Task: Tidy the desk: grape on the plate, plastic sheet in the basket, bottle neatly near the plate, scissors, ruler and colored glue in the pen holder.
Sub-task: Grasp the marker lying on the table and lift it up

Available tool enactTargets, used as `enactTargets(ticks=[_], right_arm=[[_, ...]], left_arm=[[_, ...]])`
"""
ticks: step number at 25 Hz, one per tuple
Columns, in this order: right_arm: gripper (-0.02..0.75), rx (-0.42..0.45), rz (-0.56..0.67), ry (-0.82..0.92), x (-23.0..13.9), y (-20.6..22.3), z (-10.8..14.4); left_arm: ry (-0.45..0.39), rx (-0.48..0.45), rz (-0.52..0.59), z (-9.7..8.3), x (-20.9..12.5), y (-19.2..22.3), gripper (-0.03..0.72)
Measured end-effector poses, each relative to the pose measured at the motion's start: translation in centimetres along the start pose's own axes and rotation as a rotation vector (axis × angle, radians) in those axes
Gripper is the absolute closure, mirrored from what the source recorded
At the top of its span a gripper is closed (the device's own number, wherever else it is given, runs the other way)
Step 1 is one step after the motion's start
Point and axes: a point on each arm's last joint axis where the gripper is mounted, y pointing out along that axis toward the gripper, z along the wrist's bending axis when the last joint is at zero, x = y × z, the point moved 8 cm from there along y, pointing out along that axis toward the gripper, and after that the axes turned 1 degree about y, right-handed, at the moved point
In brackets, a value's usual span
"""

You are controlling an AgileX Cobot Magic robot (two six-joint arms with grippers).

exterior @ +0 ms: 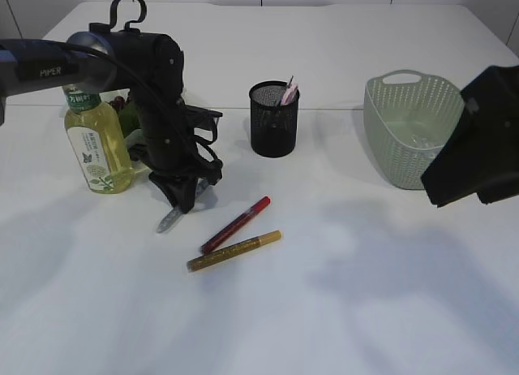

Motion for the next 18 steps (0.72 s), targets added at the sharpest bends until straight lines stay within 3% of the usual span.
enactTargets(ticks=[12, 18], right_arm=[[0.319, 0.0, 0.0, 0.0, 0.0, 0.0, 0.0], [0.319, -0.004, 0.0, -0.001, 0.0, 0.0, -0.1]], left_arm=[[-0.018, -0.05, -0.014, -0.9, 0.2, -0.5, 0.611], [-0.014, -0.057, -0.087, -1.5, 0.0, -4.9, 0.611]])
